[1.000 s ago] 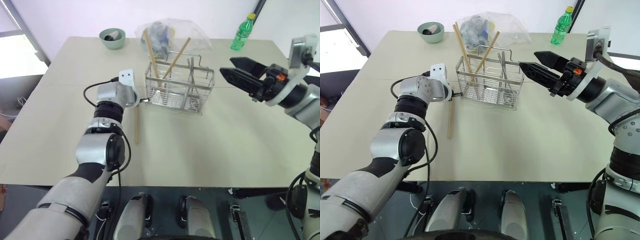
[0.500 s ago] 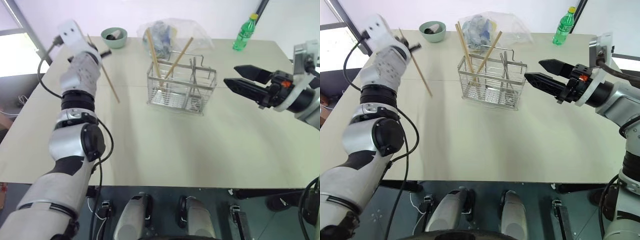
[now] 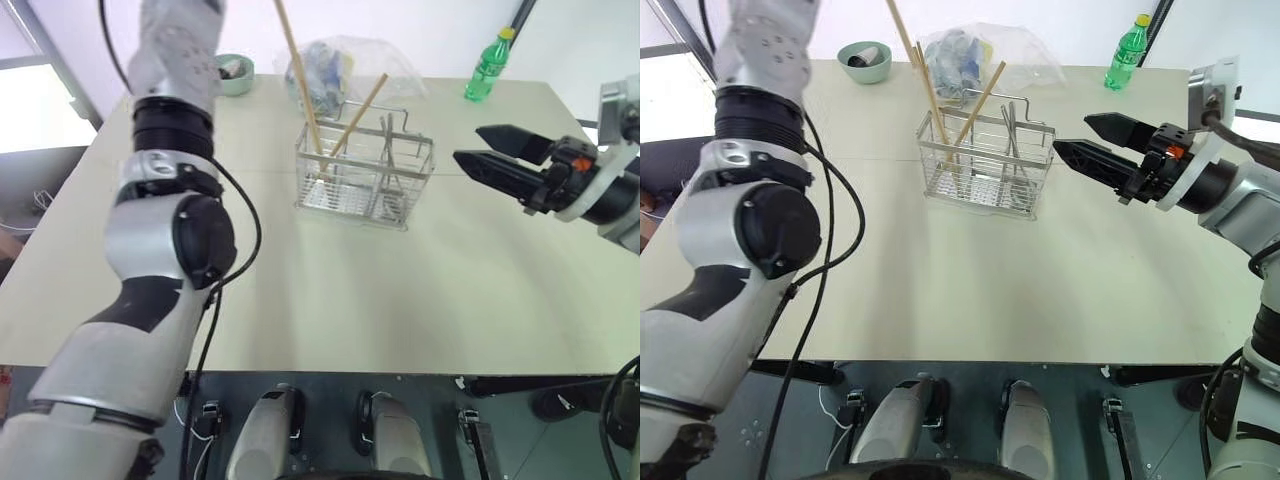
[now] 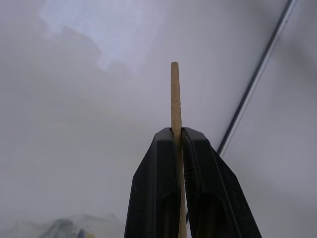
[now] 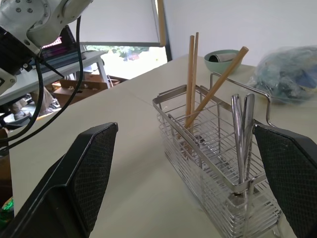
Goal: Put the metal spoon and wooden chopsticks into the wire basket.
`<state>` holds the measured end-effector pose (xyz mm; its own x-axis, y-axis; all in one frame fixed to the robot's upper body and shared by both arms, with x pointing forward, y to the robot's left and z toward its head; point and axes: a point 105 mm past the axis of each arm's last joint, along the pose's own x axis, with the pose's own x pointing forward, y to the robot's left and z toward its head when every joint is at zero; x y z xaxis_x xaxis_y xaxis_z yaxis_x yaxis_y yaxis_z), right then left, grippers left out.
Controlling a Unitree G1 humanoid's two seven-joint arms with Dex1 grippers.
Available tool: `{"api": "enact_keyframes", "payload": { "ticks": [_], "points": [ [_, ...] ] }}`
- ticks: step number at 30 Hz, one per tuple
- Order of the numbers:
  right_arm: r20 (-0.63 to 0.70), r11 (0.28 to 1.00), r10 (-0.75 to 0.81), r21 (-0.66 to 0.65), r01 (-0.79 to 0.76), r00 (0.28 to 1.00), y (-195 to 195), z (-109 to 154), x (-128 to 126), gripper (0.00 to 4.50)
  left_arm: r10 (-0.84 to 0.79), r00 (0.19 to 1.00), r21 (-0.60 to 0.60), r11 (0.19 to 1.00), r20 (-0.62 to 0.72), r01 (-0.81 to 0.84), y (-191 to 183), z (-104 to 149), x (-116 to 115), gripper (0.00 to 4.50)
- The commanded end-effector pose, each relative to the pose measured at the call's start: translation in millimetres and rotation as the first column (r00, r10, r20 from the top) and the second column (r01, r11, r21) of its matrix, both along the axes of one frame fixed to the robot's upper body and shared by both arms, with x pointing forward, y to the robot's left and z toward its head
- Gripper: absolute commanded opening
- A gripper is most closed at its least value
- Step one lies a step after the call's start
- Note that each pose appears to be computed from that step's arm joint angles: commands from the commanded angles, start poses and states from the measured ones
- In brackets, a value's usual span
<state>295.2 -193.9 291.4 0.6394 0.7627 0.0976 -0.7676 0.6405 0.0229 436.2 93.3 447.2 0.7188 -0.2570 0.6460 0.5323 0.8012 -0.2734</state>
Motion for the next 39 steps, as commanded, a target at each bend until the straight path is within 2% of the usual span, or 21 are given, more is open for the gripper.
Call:
{"api": "enact_keyframes", "payload": {
  "ticks": [1, 4, 11, 14, 16, 20, 21, 23, 25, 29, 33, 36, 39],
  "points": [
    [0.071, 1.000, -0.011, 0.011, 0.010, 0.997, -2, 16, -10, 4.50, 0.012, 0.998, 0.127, 0.992, 0.069, -0.021, -26, -10, -5, 0.04],
    [0.071, 0.999, -0.026, 0.020, 0.025, 0.997, -4, 16, -10, 4.50, 0.042, 0.996, 0.220, 0.974, 0.083, -0.059, -43, -35, -1, 0.04],
    [0.068, 0.999, -0.039, 0.028, 0.037, 0.997, -4, 15, -10, 4.50, 0.028, 0.998, 0.316, 0.947, 0.063, -0.047, -66, -82, 1, 0.04],
    [0.067, 0.999, -0.040, 0.032, 0.038, 0.997, -3, 16, -9, 4.50, 0.034, 0.998, 0.321, 0.946, 0.055, -0.050, -67, -93, 0, 1.12],
    [0.066, 0.999, -0.041, 0.033, 0.038, 0.997, -4, 15, -8, 4.50, 0.034, 0.997, 0.321, 0.946, 0.063, -0.053, -67, -94, -3, 2.21],
    [0.068, 0.999, -0.039, 0.029, 0.037, 0.997, -4, 15, -5, 4.50, 0.038, 0.996, 0.296, 0.953, 0.084, -0.062, -56, -83, -10, 4.20],
    [0.069, 0.999, -0.038, 0.026, 0.037, 0.997, -4, 15, -5, 4.50, 0.043, 0.995, 0.290, 0.955, 0.089, -0.067, -51, -78, -12, 4.40],
    [0.076, 0.999, -0.042, 0.014, 0.041, 0.996, -4, 14, -4, 4.50, 0.038, 0.995, 0.269, 0.961, 0.091, -0.061, -34, -64, -19, 4.40],
    [0.081, 0.999, -0.047, 0.009, 0.047, 0.996, -8, 15, -2, 4.50, 0.010, 0.996, 0.303, 0.952, 0.086, -0.036, -16, -48, -29, 4.40],
    [0.087, 0.997, -0.071, -0.027, 0.074, 0.994, -20, 13, 4, 4.50, -0.055, 0.998, 0.517, 0.855, 0.027, 0.033, 19, -43, -48, 4.40],
    [0.067, 0.991, -0.082, -0.100, 0.088, 0.994, -38, 3, 9, 4.50, -0.080, 0.992, 0.769, 0.627, -0.098, 0.127, 62, -76, -73, 4.40],
    [0.031, 0.991, -0.041, -0.126, 0.044, 0.999, -44, -5, 8, 4.50, -0.043, 0.972, 0.828, 0.516, -0.233, 0.221, 95, -110, -87, 4.40],
    [0.012, 0.988, -0.034, -0.151, 0.036, 0.999, -49, -12, 10, 4.50, -0.027, 0.952, 0.857, 0.427, -0.306, 0.288, 108, -136, -99, 4.40]
  ]
}}
